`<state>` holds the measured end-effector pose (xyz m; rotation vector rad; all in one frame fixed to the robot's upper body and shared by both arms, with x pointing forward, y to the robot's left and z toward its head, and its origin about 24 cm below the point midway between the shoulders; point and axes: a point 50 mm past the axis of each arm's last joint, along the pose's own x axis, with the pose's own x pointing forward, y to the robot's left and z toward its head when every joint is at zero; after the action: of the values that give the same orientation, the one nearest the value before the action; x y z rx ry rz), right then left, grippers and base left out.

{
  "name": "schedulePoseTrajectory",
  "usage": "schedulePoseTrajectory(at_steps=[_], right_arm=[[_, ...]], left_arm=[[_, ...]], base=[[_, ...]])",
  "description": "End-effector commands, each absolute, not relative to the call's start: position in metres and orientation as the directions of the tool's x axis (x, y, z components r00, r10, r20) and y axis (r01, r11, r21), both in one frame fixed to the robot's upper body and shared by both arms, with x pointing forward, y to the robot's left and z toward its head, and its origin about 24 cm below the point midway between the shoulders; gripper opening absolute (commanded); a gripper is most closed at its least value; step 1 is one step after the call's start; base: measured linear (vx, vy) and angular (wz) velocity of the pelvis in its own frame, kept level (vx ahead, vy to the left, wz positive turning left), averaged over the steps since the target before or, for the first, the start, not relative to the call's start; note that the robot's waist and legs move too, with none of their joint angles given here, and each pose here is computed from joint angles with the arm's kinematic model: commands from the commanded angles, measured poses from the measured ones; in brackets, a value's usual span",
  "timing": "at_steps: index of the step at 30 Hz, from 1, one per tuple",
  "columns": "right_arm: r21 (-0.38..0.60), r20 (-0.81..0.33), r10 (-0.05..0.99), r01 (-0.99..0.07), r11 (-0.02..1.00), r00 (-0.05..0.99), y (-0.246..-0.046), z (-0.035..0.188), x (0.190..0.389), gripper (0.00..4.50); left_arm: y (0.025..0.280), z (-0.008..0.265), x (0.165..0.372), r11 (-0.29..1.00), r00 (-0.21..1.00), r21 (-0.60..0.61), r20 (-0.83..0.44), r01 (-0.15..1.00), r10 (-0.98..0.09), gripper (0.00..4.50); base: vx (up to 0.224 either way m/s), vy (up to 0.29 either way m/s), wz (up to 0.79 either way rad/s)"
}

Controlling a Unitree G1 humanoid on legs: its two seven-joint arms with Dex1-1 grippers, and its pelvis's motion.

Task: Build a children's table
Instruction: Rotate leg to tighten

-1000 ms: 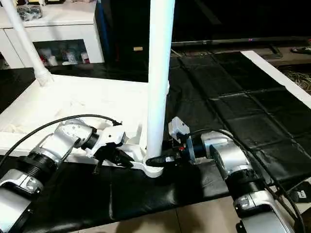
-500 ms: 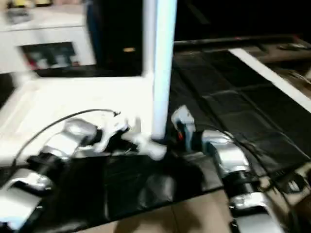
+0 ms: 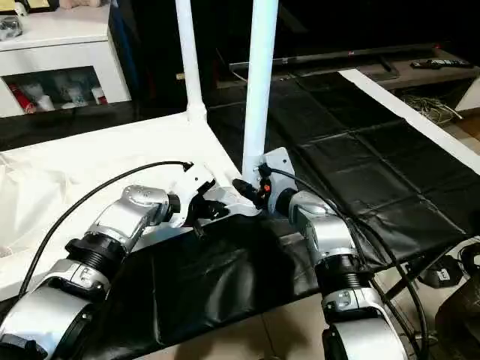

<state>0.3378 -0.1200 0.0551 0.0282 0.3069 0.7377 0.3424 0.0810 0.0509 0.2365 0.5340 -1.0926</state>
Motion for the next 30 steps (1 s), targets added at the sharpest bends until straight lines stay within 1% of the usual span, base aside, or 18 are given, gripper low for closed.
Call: schedulePoseTrajectory(at_steps=[1, 3, 4, 6, 7, 8, 10, 11, 12, 13, 14, 15, 17, 18, 20, 25, 26, 30], right_arm=[[0.220, -0.269, 0.800, -0.774, 0.593, 0.537, -0.099, 0.043, 0.320, 2.82], [0.222, -0.256, 0.821, -0.795, 0.564, 0.511, -0.108, 0.044, 0.316, 3.13], [0.227, -0.245, 0.844, -0.818, 0.528, 0.477, -0.116, 0.045, 0.312, 3.20], [0.232, -0.244, 0.861, -0.835, 0.499, 0.447, -0.123, 0.046, 0.308, 3.23], [0.229, -0.247, 0.871, -0.848, 0.478, 0.425, -0.128, 0.047, 0.306, 3.23], [0.227, -0.251, 0.880, -0.859, 0.459, 0.404, -0.133, 0.048, 0.304, 3.44], [0.224, -0.257, 0.894, -0.878, 0.424, 0.366, -0.143, 0.052, 0.301, 3.63], [0.228, -0.259, 0.909, -0.894, 0.386, 0.327, -0.149, 0.057, 0.299, 3.65], [0.230, -0.261, 0.915, -0.901, 0.369, 0.308, -0.152, 0.058, 0.298, 3.65], [0.231, -0.262, 0.918, -0.904, 0.359, 0.297, -0.153, 0.059, 0.297, 3.82], [0.233, -0.281, 0.927, -0.920, 0.316, 0.247, -0.157, 0.061, 0.294, 3.82], [0.236, -0.298, 0.930, -0.928, 0.288, 0.213, -0.158, 0.061, 0.292, 4.02], [0.228, -0.320, 0.932, -0.941, 0.248, 0.168, -0.160, 0.063, 0.290, 4.10], [0.216, -0.326, 0.933, -0.949, 0.230, 0.152, -0.161, 0.064, 0.290, 4.31], [0.206, -0.328, 0.935, -0.956, 0.208, 0.133, -0.160, 0.065, 0.290, 4.41], [0.189, -0.308, 0.950, -0.976, 0.111, 0.048, -0.155, 0.070, 0.288, 4.41], [0.188, -0.301, 0.953, -0.977, 0.101, 0.040, -0.154, 0.070, 0.288, 4.14], [0.200, -0.285, 0.958, -0.977, 0.077, 0.017, -0.149, 0.069, 0.290, 3.89]], left_arm=[[0.069, 0.066, 0.342, 0.371, 0.313, -0.047, -0.444, 0.928, -0.840, 0.00], [0.073, 0.065, 0.341, 0.338, 0.287, -0.033, -0.455, 0.941, -0.843, 0.00], [0.078, 0.064, 0.339, 0.305, 0.255, -0.032, -0.468, 0.952, -0.846, 0.00], [0.083, 0.063, 0.337, 0.278, 0.230, -0.029, -0.483, 0.960, -0.845, 0.00], [0.086, 0.063, 0.335, 0.246, 0.200, -0.030, -0.489, 0.969, -0.849, 0.00], [0.090, 0.063, 0.333, 0.218, 0.173, -0.034, -0.496, 0.975, -0.851, 0.00], [0.095, 0.064, 0.329, 0.150, 0.111, -0.035, -0.508, 0.988, -0.854, 0.00], [0.101, 0.064, 0.327, 0.088, 0.057, -0.034, -0.526, 0.996, -0.849, 0.00], [0.103, 0.065, 0.325, 0.060, 0.032, -0.035, -0.534, 0.998, -0.845, 0.00], [0.104, 0.065, 0.325, 0.047, 0.020, -0.036, -0.538, 0.998, -0.843, 0.00], [0.109, 0.065, 0.323, 0.003, -0.022, -0.045, -0.552, 0.999, -0.833, 0.00], [0.111, 0.066, 0.321, -0.023, -0.047, -0.050, -0.560, 0.998, -0.827, 0.00], [0.114, 0.065, 0.319, -0.065, -0.087, -0.059, -0.583, 0.996, -0.808, 0.00], [0.115, 0.065, 0.318, -0.086, -0.107, -0.064, -0.598, 0.994, -0.794, 0.00], [0.116, 0.064, 0.316, -0.112, -0.132, -0.071, -0.606, 0.991, -0.784, 0.00], [0.114, 0.062, 0.308, -0.188, -0.204, -0.092, -0.622, 0.978, -0.756, 0.00], [0.114, 0.061, 0.307, -0.196, -0.211, -0.094, -0.622, 0.976, -0.754, 0.00], [0.113, 0.060, 0.304, -0.209, -0.224, -0.098, -0.621, 0.973, -0.751, 0.00]], base=[[0.000, 0.000, 0.00], [0.000, 0.000, 0.00], [0.000, 0.000, 0.00], [0.000, 0.000, 0.00], [0.000, 0.000, 0.00], [0.000, 0.000, 0.00], [0.000, 0.000, 0.00], [0.000, 0.000, 0.00], [0.000, 0.000, 0.00], [0.000, 0.000, 0.00], [0.000, 0.000, 0.00], [0.000, 0.000, 0.00], [0.000, 0.000, 0.00], [0.000, 0.000, 0.00], [0.000, 0.000, 0.00], [0.000, 0.000, 0.00], [0.000, 0.000, 0.00], [0.000, 0.000, 0.00]])
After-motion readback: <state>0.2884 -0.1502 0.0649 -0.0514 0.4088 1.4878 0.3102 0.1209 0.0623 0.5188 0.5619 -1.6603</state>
